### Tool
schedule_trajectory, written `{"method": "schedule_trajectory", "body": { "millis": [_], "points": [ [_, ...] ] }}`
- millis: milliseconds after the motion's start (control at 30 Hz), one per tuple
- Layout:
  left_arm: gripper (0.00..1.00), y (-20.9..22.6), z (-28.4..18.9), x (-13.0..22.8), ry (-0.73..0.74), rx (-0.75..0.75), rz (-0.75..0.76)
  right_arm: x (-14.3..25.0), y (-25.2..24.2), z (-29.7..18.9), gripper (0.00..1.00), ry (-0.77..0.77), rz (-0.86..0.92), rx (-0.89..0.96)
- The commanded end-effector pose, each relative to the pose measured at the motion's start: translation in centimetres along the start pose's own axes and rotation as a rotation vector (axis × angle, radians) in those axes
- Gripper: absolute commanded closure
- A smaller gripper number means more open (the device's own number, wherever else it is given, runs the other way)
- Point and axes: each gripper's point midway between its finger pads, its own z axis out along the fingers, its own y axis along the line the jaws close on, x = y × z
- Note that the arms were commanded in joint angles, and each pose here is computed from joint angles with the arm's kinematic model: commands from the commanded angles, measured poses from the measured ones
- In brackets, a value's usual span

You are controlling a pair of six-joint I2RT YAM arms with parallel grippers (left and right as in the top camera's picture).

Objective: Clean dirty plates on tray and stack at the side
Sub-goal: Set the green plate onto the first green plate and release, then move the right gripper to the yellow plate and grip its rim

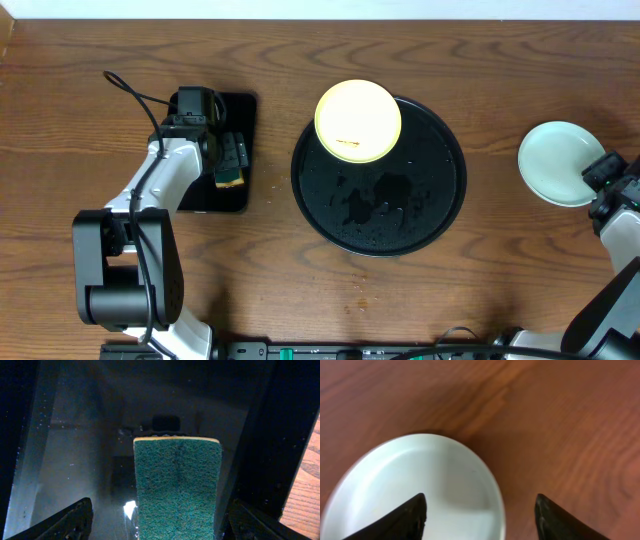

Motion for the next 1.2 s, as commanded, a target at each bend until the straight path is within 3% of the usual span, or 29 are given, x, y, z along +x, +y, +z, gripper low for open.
{"method": "schedule_trajectory", "body": {
  "millis": [0, 200, 467, 667, 800, 867, 1067, 1167],
  "points": [
    [0.13, 0.3, -0.1, 0.0, -0.002, -0.010, 0.007, -1.2, 2.3, -0.8, 0.32, -0.007, -0.010, -0.147],
    [0.13, 0.3, -0.1, 0.0, -0.002, -0.011, 0.007, -1.1, 9.6, -3.5, 0.35, 0.100, -0.131, -0.415],
    [0.13, 0.3, -0.1, 0.0, -0.002, -0.010, 0.007, 0.9, 22.8, -11.8, 0.27, 0.235, -0.604, -0.663],
    [0.13, 0.3, -0.1, 0.0, -0.002, -0.010, 0.007, 7.3, 31.7, -15.8, 0.19, 0.241, -0.944, -0.877],
    [0.13, 0.3, -0.1, 0.0, -0.002, -0.010, 0.007, 12.7, 35.5, -17.0, 0.07, 0.294, -0.998, -0.961],
    [0.12, 0.3, -0.1, 0.0, -0.002, -0.010, 0.007, 14.6, 36.6, -17.8, 0.06, 0.311, -1.023, -0.989],
    [0.13, 0.3, -0.1, 0.0, -0.002, -0.010, 0.007, 16.1, 39.2, -15.0, 0.34, 0.155, -1.134, -0.854],
    [0.13, 0.3, -0.1, 0.0, -0.002, -0.011, 0.007, 17.3, 40.5, -12.8, 0.58, 0.089, -1.208, -0.847]
  ]
}}
